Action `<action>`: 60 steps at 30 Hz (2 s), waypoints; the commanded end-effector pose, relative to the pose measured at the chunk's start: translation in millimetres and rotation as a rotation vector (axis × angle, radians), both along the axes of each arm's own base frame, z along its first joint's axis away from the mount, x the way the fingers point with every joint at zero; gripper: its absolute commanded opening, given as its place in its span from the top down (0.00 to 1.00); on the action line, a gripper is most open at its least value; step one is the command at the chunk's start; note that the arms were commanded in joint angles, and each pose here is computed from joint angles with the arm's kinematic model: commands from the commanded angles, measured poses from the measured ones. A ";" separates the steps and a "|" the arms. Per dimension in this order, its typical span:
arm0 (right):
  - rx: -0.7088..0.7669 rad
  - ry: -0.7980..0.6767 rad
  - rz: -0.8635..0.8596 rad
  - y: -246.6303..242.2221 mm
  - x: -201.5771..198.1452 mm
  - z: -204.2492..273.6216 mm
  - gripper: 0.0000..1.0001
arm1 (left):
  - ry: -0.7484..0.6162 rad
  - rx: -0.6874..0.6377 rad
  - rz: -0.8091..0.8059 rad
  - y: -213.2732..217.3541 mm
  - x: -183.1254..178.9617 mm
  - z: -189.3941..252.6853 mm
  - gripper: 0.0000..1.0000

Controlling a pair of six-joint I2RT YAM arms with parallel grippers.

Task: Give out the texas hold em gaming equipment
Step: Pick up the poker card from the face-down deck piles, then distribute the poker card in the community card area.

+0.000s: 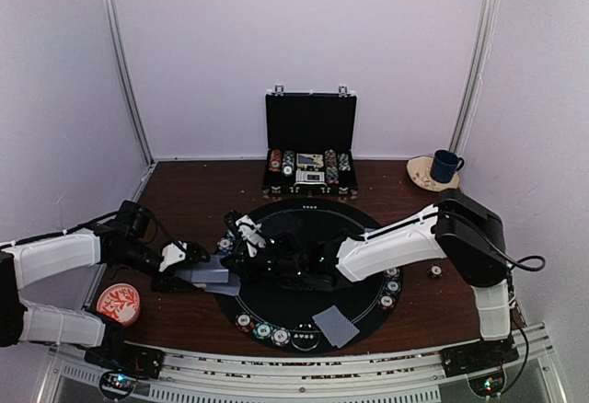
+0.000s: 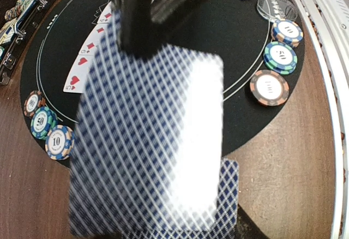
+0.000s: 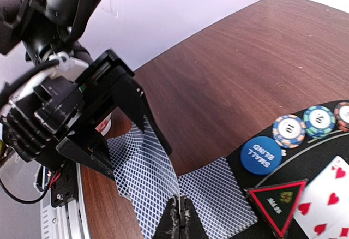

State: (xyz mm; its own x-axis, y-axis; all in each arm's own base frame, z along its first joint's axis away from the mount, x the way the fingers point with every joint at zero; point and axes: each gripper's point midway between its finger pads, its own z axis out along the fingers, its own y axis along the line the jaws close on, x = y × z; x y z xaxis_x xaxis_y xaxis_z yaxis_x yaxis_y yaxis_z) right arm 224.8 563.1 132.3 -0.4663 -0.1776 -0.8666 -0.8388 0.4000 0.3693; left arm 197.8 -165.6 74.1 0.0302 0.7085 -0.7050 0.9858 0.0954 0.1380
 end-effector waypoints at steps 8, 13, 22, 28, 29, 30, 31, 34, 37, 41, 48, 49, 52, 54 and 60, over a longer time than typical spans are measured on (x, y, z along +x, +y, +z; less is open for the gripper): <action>0.202 0.031 -0.142 -66.0 18.6 48.6 1.00 | -0.008 -0.020 -0.003 -3.3 3.0 4.9 0.86; 0.219 0.076 -0.346 -110.4 33.8 38.6 1.00 | -0.013 -0.020 0.002 -3.2 4.0 5.5 0.86; 0.321 0.198 -0.810 -220.2 50.5 0.1 1.00 | -0.016 -0.022 0.007 -3.1 4.4 7.0 0.86; 0.331 0.211 -1.058 -277.6 47.9 -23.0 1.00 | -0.014 -0.020 0.007 -3.1 4.9 6.1 0.86; 0.325 0.209 -1.094 -284.4 46.9 -26.6 1.00 | -0.015 -0.019 0.008 -3.0 5.2 6.0 0.86; 0.322 0.200 -1.128 -290.4 45.9 -28.5 1.00 | -0.015 -0.019 0.009 -2.8 5.4 5.8 0.86; 0.321 0.199 -1.155 -295.2 44.6 -30.8 1.00 | -0.014 -0.019 0.008 -3.0 5.2 5.4 0.86; 0.317 0.190 -1.225 -308.7 39.4 -36.7 1.00 | -0.013 -0.017 0.009 -2.8 5.1 4.8 0.86; 0.293 0.183 -1.284 -318.2 37.8 -43.1 1.00 | -0.014 -0.017 0.009 -2.7 5.0 4.9 0.86; 0.260 0.189 -1.327 -320.0 35.2 -51.4 1.00 | -0.019 -0.019 0.010 -2.6 4.8 6.3 0.86; 0.233 0.185 -1.384 -328.8 33.8 -61.7 1.00 | -0.019 -0.020 0.010 -2.7 4.8 6.4 0.86; 0.227 0.184 -1.386 -328.3 34.0 -62.7 1.00 | -0.019 -0.019 0.010 -2.6 4.8 6.2 0.86; 0.206 0.183 -1.395 -326.4 35.0 -66.1 1.00 | -0.019 -0.019 0.011 -2.6 5.5 6.4 0.86; 0.196 0.184 -1.395 -323.8 35.6 -68.2 1.00 | -0.020 -0.019 0.009 -2.7 5.3 6.3 0.86; 0.159 0.186 -1.406 -320.5 37.8 -77.1 1.00 | -0.021 -0.019 0.009 -2.5 5.1 6.4 0.86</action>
